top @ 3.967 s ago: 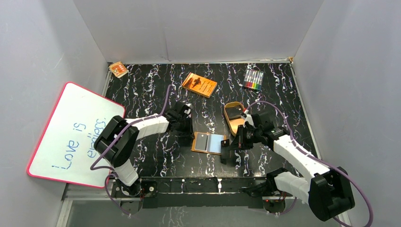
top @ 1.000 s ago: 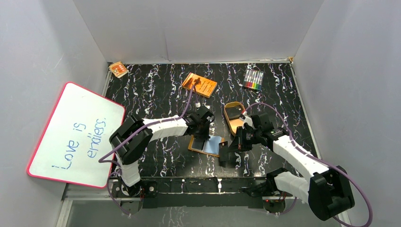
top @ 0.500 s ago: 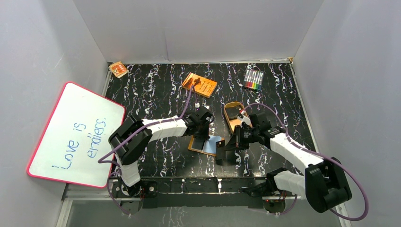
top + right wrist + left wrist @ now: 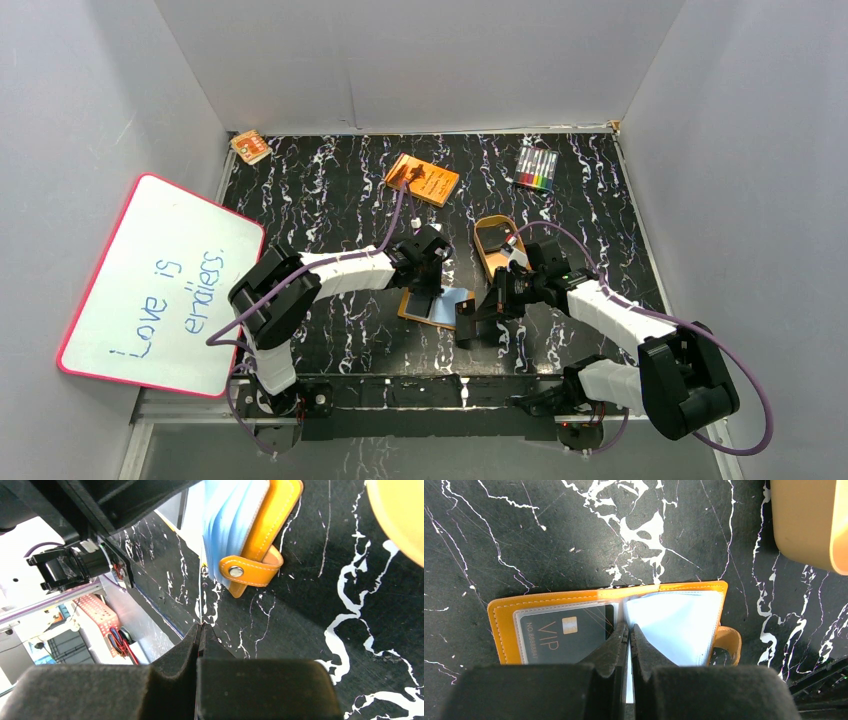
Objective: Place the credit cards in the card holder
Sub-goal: Turn over the card slot in the card holder.
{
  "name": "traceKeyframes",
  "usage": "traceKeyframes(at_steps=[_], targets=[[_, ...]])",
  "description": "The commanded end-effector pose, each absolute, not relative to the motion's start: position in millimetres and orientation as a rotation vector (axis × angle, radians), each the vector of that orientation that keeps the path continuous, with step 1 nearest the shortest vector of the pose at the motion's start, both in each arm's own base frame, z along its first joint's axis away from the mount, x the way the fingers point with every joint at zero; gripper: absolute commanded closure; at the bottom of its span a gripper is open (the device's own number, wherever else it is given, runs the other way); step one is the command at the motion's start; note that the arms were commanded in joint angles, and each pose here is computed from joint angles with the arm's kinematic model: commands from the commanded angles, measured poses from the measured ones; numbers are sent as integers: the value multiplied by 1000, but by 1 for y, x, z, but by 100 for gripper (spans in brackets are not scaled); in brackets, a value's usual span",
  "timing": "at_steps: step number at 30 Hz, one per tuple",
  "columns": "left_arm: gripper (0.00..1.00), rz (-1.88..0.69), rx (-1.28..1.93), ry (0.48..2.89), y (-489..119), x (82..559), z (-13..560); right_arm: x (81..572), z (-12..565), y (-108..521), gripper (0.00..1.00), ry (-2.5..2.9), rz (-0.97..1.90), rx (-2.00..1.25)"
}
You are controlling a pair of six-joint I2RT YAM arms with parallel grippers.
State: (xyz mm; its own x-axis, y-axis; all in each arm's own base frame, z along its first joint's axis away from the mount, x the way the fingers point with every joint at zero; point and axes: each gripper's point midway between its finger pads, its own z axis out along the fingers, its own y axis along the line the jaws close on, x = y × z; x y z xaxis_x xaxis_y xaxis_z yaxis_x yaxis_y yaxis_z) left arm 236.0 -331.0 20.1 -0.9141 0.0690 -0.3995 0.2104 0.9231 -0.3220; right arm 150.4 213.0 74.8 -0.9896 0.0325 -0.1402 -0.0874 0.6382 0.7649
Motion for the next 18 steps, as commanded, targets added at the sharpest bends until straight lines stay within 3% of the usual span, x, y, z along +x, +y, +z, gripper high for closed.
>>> traceKeyframes(at_steps=[1, 18], targets=[[100, -312, 230, 2816, -294, 212, -15, 151, 71, 213, 100, 2712, 1278, -39], [100, -305, 221, 2822, -290, 209, -17, 167, 87, 212, 100, 2617, 1226, -39]])
